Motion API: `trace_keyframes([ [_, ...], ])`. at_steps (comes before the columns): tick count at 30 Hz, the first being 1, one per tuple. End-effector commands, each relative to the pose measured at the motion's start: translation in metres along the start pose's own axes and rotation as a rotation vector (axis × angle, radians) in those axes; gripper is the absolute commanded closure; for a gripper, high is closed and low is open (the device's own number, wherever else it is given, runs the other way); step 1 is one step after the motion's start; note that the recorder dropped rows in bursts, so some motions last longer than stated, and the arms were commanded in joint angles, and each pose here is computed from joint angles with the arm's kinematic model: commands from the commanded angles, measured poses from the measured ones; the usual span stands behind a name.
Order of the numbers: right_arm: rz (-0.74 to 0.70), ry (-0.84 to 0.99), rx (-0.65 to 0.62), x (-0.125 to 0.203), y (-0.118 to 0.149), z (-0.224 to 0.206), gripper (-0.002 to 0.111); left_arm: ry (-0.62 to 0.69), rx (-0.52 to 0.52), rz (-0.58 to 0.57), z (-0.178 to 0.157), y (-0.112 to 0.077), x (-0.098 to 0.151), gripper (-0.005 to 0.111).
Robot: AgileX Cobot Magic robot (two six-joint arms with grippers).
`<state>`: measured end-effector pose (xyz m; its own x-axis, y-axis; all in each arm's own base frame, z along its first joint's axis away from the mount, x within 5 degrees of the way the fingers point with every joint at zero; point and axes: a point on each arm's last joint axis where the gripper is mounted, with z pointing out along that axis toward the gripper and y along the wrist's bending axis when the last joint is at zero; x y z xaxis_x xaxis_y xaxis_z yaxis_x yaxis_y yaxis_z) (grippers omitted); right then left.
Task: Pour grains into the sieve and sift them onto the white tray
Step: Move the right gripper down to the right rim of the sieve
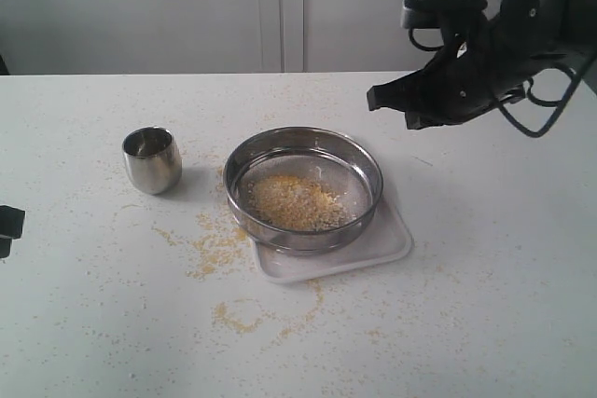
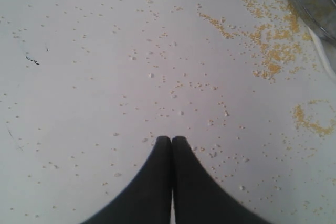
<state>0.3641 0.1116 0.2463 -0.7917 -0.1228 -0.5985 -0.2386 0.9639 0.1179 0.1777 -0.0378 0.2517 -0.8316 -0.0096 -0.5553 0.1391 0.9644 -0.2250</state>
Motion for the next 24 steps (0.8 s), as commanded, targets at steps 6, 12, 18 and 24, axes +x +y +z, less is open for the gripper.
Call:
trace_keyframes([
  [6, -0.040, 0.154, -0.140, -0.010, 0.013, 0.037, 0.108, 0.008, 0.006, -0.004, 0.000, 0.000, 0.003, 0.107],
  [12, -0.079, 0.176, -0.137, -0.008, 0.011, 0.053, 0.095, 0.008, 0.006, -0.004, 0.000, 0.000, 0.003, 0.107],
  [18, -0.078, 0.176, -0.133, -0.007, 0.010, 0.060, 0.079, 0.008, 0.006, -0.004, 0.000, 0.000, 0.003, 0.107],
  [24, -0.073, 0.196, -0.126, -0.001, 0.008, 0.075, 0.079, 0.008, 0.006, -0.004, 0.000, 0.000, 0.003, 0.107],
])
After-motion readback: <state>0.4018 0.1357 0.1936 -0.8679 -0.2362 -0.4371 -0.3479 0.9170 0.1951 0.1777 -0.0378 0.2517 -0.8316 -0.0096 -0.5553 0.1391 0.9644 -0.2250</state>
